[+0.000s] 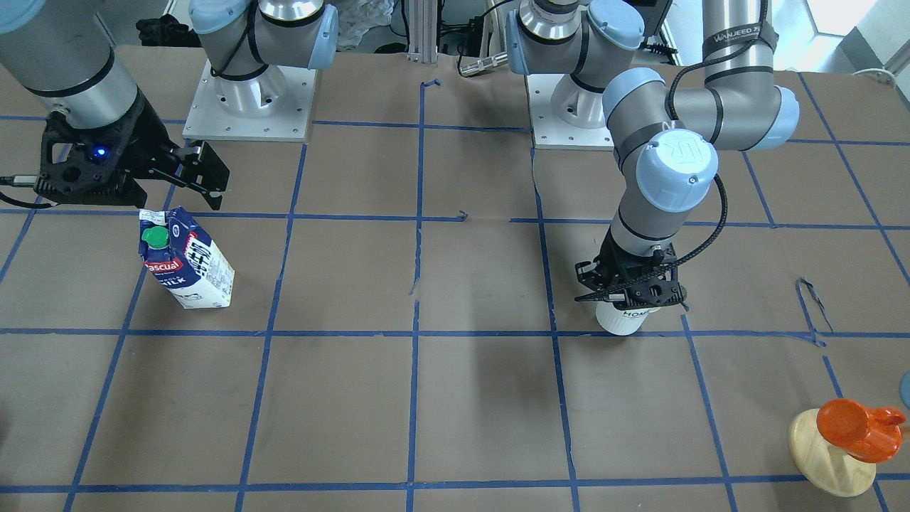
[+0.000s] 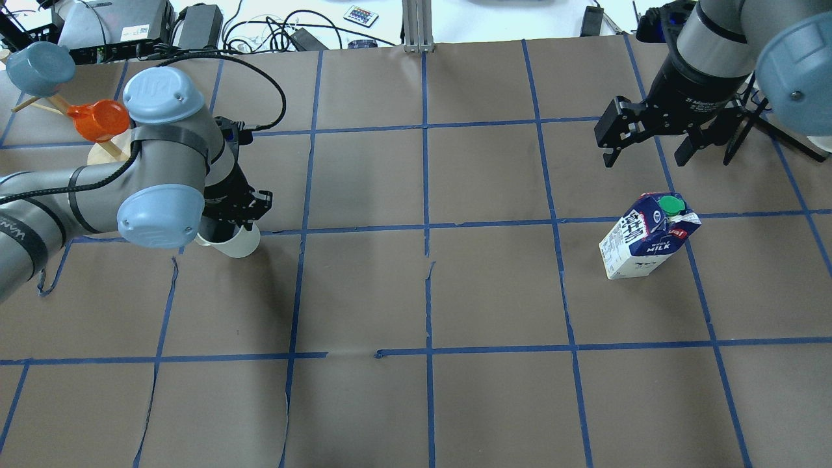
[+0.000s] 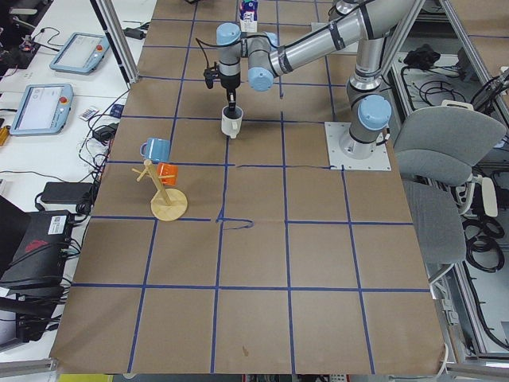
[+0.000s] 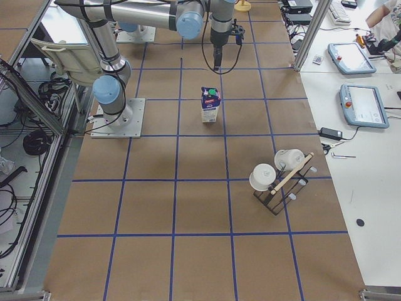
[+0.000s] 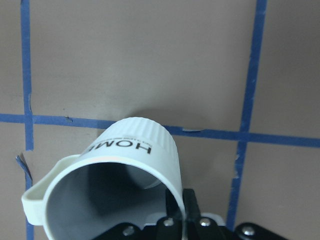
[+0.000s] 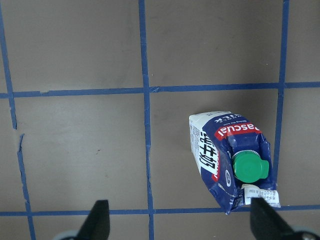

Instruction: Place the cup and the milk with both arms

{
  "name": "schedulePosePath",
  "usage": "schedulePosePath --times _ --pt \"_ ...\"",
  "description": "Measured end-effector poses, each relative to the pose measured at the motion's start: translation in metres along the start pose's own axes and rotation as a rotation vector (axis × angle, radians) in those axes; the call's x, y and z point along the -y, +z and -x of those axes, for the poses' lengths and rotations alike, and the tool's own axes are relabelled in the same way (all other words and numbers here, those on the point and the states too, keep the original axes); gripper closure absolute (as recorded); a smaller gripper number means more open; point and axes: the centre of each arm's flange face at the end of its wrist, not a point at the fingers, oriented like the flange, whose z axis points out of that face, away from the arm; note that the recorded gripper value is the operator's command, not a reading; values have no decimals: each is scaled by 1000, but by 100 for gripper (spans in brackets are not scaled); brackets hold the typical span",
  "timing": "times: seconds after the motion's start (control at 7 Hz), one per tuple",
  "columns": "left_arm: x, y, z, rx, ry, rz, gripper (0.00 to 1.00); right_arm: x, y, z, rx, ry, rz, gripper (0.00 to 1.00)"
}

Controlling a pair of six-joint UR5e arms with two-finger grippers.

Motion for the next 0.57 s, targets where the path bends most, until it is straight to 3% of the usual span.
schedulePosePath --times 0.29,0.57 --pt "5 -14 -50 -45 -119 -17 100 1 -2 0 4 1 -7 0" --pt "23 -35 -107 -161 -302 9 100 1 -3 0 0 1 -13 0"
